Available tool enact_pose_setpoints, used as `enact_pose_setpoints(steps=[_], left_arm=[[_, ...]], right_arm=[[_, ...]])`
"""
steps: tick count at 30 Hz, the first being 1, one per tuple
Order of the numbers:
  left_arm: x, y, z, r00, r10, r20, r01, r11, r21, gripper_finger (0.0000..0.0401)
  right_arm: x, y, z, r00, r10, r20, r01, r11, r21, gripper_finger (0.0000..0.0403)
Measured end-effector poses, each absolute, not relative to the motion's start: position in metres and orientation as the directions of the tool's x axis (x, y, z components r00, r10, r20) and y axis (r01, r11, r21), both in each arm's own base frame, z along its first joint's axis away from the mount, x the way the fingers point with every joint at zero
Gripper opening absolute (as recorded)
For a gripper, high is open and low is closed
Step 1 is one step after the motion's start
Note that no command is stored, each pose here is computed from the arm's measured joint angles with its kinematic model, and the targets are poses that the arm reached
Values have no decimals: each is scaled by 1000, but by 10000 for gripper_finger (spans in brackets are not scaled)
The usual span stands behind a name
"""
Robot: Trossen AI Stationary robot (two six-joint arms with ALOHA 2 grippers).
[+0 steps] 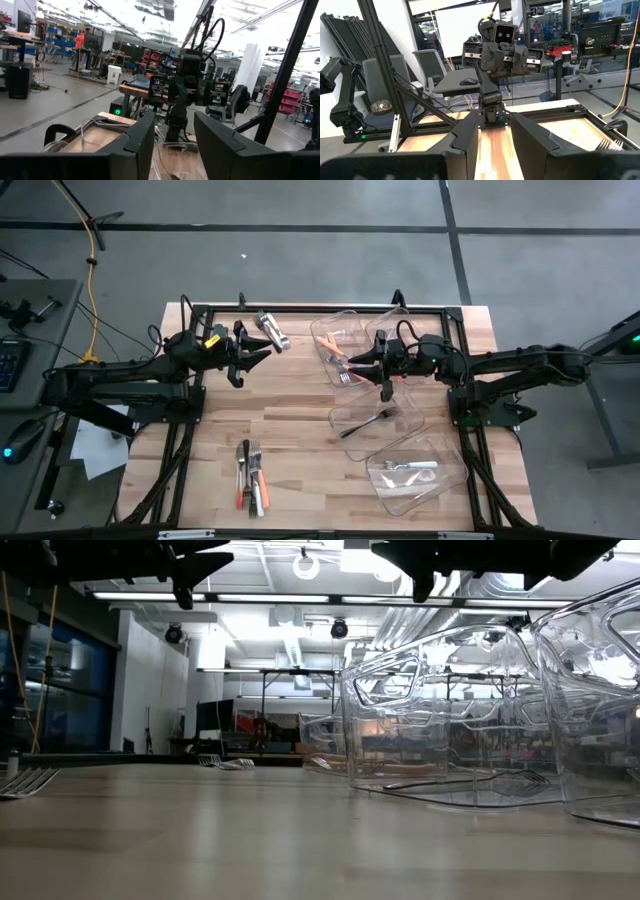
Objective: Sort silverware by color (type)
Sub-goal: Put the orange fork into the right transparent bin
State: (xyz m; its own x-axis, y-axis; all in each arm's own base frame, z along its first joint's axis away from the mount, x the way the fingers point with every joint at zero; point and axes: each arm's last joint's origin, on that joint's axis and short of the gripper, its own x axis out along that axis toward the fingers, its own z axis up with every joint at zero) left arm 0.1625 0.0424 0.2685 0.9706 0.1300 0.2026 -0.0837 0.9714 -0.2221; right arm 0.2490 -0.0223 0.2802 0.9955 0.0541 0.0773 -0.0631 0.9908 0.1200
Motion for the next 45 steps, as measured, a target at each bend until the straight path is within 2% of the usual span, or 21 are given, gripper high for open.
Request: enact_pose_setpoints(steps=[30, 39, 42, 45], left_arm=[[162, 43, 268, 971, 131, 202, -77, 964, -254, 126], [164, 43, 262, 981, 139, 133, -94, 951, -296, 126], [165, 40, 265, 990, 73, 124, -24, 931, -364, 126], [168, 29, 279, 994, -101, 30, 105, 912, -397, 126]], right_arm=[[249, -23, 280, 995, 56, 77, -68, 983, 168, 101], [249, -23, 280, 995, 56, 77, -68, 983, 168, 101], [249, -23, 280, 995, 56, 77, -68, 983, 168, 101], [249, -23, 280, 996, 55, 77, -68, 983, 168, 101]])
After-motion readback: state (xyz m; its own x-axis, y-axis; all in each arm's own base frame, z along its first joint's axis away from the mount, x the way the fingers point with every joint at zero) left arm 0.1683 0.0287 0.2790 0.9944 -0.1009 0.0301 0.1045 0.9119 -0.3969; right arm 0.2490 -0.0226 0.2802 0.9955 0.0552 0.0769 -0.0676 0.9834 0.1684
